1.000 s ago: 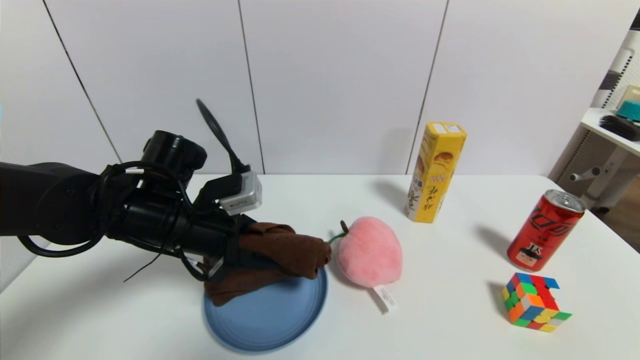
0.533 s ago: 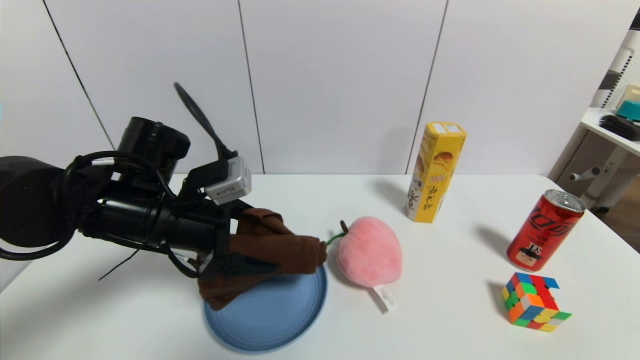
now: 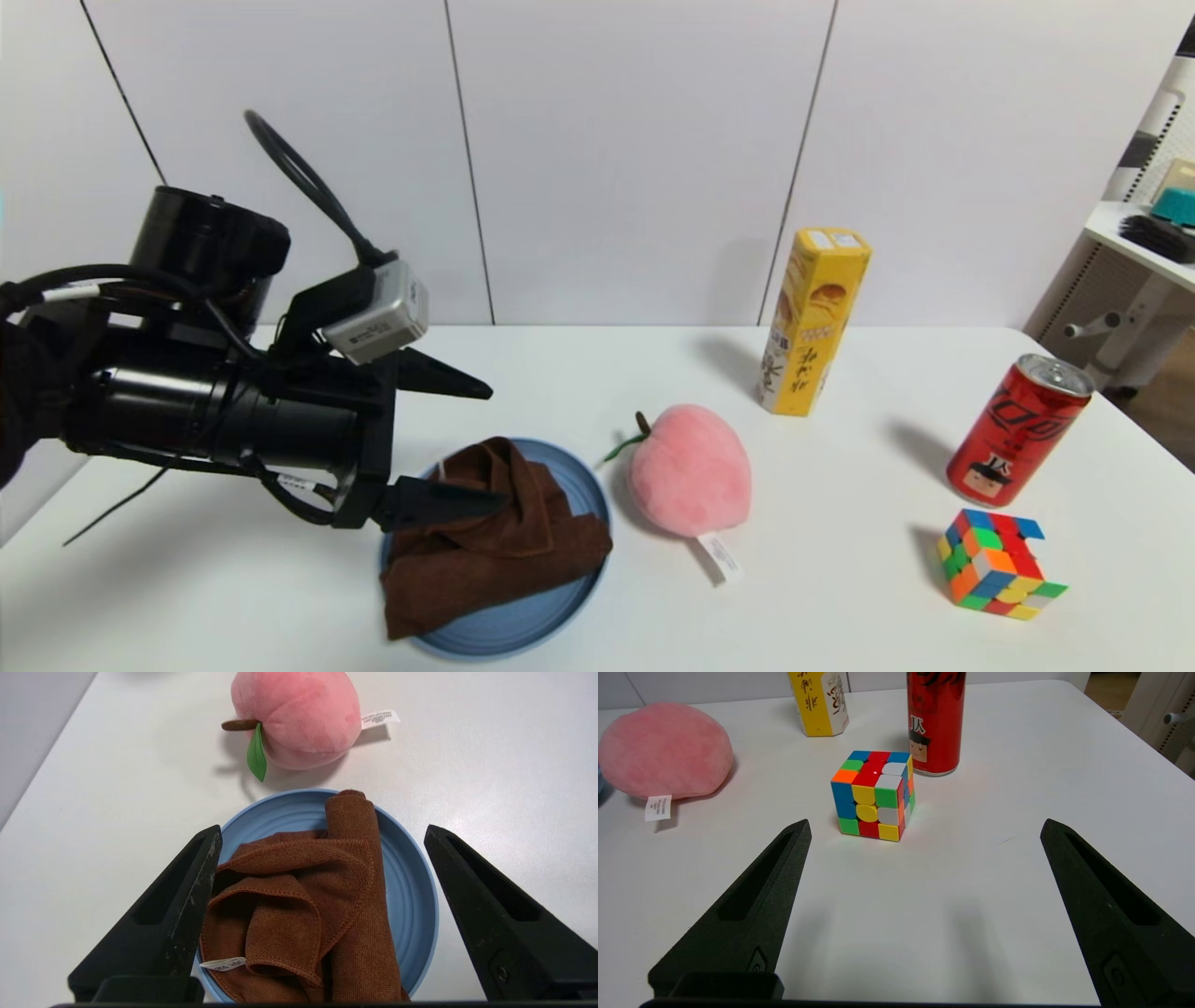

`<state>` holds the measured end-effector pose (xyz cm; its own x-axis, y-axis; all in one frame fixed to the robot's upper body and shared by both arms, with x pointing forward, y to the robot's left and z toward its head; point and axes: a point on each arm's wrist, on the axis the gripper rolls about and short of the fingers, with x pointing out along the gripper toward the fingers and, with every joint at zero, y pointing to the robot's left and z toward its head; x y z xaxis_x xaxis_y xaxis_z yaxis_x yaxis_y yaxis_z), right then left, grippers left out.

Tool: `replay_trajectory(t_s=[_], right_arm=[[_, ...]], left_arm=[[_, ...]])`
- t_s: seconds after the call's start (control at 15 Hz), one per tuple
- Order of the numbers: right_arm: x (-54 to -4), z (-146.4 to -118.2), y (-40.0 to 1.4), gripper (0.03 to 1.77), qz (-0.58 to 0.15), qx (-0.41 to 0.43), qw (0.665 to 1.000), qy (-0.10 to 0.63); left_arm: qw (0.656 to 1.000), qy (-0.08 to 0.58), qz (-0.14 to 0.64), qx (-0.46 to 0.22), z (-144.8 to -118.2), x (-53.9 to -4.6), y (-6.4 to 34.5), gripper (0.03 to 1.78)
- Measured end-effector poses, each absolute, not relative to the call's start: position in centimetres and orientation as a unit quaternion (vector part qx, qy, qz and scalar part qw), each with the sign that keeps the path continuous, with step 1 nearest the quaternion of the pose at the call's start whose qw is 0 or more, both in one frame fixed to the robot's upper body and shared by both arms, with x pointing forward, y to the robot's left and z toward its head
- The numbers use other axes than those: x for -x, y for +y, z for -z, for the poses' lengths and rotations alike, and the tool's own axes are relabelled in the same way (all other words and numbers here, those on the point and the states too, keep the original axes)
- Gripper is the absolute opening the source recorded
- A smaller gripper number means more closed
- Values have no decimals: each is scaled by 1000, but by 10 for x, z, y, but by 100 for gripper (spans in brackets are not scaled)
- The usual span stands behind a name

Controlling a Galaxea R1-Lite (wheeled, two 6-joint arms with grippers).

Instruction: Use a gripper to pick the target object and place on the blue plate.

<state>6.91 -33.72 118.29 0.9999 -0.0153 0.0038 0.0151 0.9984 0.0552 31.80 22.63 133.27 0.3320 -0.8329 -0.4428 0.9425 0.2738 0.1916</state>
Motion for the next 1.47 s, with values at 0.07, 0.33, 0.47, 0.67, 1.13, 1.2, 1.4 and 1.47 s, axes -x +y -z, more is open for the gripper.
replay_trajectory(t_s=[0.07,0.33,0.47,0.67,1.13,1.2,1.4,1.47], right_arm=[[-69,-1183,-337,170,8,-28,1000,-2],[-69,-1183,-337,170,8,-28,1000,-2],[-69,-1183,-337,170,8,-27,1000,-2],[-69,-1183,-337,170,8,-28,1000,-2],[-69,-1183,-337,170,8,-27,1000,-2],[-69,-1183,-337,170,8,-28,1000,-2],[-69,-1183,-337,170,8,-28,1000,-2],[-69,-1183,-337,170,8,-27,1000,-2]], left_arm=[[795,120,558,-208,-1341,-315,228,159],[865,86,457,-190,-1387,-295,255,163],[922,75,338,-176,-1409,-277,287,165],[969,63,189,-145,-1417,-230,320,167],[986,96,83,-107,-1297,-118,330,169],[987,100,66,-108,-1273,-107,331,169],[991,76,20,-109,-1220,-92,333,169],[993,55,13,-106,-1211,-89,334,169]])
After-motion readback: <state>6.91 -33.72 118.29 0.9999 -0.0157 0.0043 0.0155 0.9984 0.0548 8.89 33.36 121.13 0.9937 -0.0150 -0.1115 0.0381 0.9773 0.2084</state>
